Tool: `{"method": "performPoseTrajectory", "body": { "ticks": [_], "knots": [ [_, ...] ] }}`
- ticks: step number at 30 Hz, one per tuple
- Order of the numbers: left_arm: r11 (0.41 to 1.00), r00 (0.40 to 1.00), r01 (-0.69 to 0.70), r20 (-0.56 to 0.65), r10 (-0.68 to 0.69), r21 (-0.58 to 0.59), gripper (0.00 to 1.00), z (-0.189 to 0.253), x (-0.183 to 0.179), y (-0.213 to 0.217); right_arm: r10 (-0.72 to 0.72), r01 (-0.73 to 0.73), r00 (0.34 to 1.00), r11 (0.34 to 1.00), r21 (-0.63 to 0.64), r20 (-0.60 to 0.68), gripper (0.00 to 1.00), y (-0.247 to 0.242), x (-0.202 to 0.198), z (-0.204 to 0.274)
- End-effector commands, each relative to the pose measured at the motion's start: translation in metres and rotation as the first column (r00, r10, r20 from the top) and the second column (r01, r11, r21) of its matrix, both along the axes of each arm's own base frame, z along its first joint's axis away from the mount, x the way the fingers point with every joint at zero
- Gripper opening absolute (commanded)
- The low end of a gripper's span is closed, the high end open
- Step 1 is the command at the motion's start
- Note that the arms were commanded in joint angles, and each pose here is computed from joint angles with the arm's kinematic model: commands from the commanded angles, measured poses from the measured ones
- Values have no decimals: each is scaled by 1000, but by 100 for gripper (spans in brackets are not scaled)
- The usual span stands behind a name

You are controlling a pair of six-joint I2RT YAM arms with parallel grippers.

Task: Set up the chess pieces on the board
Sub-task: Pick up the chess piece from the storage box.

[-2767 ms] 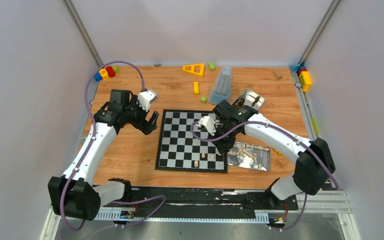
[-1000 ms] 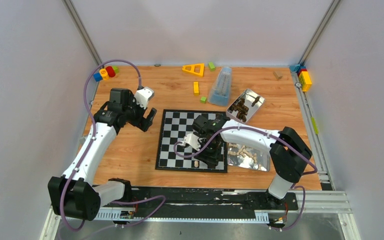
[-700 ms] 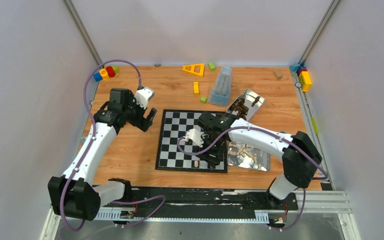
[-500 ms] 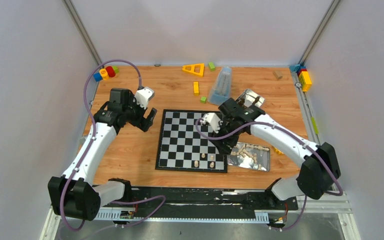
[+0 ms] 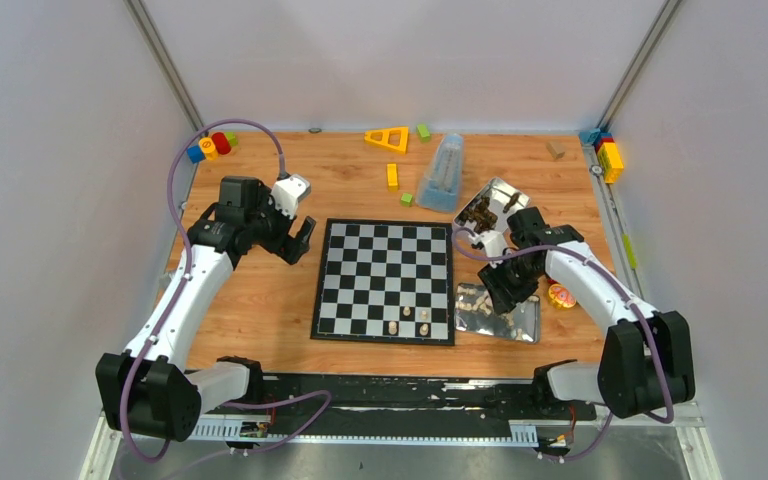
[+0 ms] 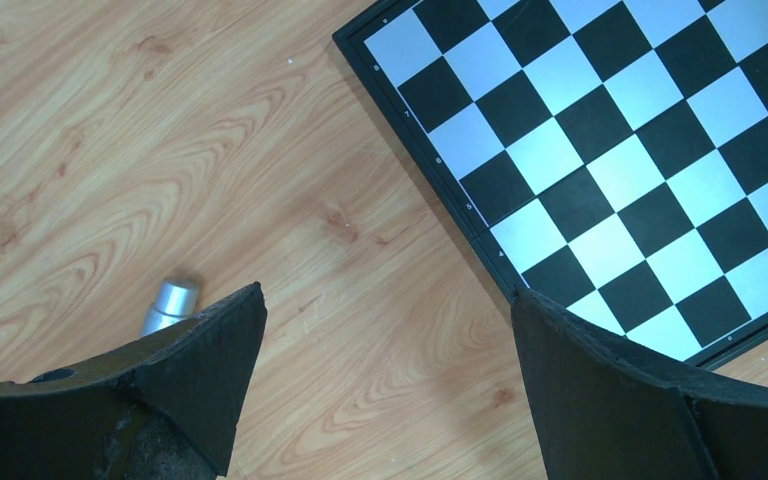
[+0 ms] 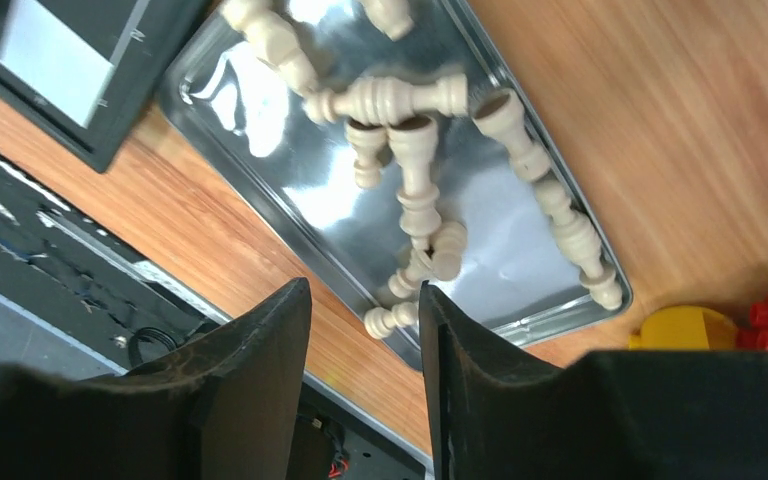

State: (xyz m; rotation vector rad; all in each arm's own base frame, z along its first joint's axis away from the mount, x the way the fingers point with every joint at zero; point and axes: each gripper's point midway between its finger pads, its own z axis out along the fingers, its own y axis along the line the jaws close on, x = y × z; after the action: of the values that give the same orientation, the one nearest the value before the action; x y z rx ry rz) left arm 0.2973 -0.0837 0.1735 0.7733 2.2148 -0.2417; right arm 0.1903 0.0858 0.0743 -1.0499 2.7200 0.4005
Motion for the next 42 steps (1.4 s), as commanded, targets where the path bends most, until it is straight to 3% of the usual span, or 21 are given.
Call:
{"method": "performPoseTrajectory", "body": {
  "ticks": [1,17,29,35,42],
  "knots": [
    [1000,999,21,33,-20,-20,100,8,2,-3,-26,28,999,999,-42,48,43,-17,11,-8],
    [999,999,29,24,-29,-20,100,5,0,-4,-54,55,998,994,-93,12,29,-33,22,-37],
    [999,999,42,24,-41,-20,100,6,-2,-5,-53,58,998,992,-114,44,3,-38,30,-27],
    [996,996,82,28,-81,-43,100,8,-4,-11,-55,62,995,995,-80,83,0,-32,41,0],
    [967,976,218,28,-216,-129,100,13,-16,-35,-51,50,995,999,14,87,0,-14,43,22]
  ]
}}
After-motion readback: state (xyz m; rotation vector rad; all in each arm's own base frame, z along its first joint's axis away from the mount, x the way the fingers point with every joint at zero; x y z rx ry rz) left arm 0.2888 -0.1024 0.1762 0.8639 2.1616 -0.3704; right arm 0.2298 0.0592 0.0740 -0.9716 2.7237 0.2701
